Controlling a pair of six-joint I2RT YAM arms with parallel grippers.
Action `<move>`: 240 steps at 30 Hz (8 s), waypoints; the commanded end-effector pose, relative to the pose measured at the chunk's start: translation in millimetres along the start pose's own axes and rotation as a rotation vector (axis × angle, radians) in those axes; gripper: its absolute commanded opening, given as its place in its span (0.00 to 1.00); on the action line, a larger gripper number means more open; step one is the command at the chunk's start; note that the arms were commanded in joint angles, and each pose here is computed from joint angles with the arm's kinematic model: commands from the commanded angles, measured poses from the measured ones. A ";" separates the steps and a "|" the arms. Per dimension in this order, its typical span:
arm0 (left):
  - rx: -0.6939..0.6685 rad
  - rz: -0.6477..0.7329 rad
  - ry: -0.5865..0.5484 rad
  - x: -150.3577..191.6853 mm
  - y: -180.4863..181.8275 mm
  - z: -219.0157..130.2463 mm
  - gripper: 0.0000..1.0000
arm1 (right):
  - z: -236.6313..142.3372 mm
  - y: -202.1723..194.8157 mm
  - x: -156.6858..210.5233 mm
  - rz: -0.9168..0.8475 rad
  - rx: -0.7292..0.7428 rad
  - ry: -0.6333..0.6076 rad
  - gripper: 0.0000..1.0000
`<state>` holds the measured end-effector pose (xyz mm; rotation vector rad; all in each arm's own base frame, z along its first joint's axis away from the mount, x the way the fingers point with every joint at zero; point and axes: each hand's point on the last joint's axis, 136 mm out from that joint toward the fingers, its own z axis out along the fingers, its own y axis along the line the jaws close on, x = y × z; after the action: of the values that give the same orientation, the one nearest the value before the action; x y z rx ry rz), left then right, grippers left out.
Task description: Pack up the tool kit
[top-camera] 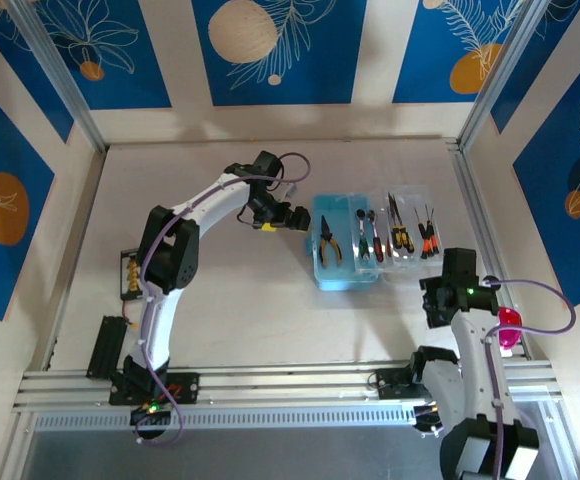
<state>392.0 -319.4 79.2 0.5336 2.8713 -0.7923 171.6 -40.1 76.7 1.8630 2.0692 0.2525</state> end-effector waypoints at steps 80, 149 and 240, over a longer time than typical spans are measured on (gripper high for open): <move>0.021 -0.074 0.063 11.8 -0.2 25.8 1.00 | 10.2 70.4 -17.0 -0.233 -0.351 -0.026 0.00; 0.005 -0.071 -0.095 23.0 14.5 -31.6 1.00 | -130.4 117.8 170.0 -0.959 -0.409 -0.221 0.78; -0.420 0.562 -0.637 42.9 51.8 -11.2 1.00 | -3.3 201.5 230.2 -1.380 -0.416 0.612 0.99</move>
<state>354.8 -271.8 32.8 0.8949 2.0922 -0.2470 368.8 192.6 121.2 -0.1023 2.7597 0.6645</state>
